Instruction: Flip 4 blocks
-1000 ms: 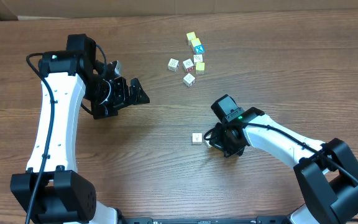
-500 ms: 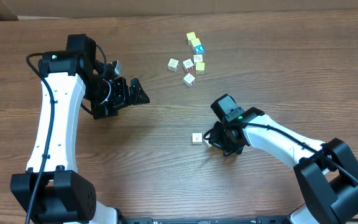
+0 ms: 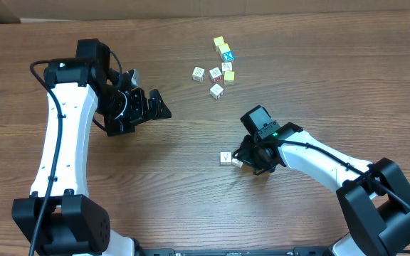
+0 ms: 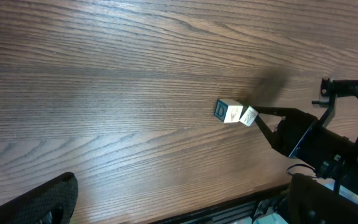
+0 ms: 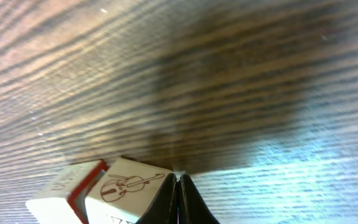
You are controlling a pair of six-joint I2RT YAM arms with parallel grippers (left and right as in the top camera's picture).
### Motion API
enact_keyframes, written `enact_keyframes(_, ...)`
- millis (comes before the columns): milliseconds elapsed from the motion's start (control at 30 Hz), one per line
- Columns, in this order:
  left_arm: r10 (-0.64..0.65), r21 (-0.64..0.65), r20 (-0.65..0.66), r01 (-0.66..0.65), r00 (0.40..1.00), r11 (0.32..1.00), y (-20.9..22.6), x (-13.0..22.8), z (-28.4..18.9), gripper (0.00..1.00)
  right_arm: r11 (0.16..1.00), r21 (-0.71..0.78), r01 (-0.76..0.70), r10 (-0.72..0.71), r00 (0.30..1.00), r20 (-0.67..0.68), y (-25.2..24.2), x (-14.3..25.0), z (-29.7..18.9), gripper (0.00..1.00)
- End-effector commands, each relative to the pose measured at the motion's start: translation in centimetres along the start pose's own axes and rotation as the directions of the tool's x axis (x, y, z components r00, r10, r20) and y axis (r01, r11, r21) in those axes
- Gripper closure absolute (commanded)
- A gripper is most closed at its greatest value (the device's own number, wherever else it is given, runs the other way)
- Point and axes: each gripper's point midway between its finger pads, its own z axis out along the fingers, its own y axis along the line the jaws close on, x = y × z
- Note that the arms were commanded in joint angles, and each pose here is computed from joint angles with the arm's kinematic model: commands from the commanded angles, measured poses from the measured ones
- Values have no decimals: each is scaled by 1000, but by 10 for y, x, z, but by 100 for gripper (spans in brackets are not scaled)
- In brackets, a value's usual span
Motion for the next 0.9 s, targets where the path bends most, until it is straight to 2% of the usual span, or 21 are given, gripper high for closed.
enact_keyframes(0,22,2,15,-22,1000,1000,-3,-4,-3,0,1000,-25,11,-10,999,36,5,-6,-7,96)
enact_keyframes(800,22,2,15,-22,1000,1000,-3,-4,-3,0,997,-74,23,-17,997,76,17,-16,-9,95)
enact_keyframes(867,22,2,15,-22,1000,1000,-3,-4,-3,0,996,-71,58,-53,995,80,17,-17,-10,96)
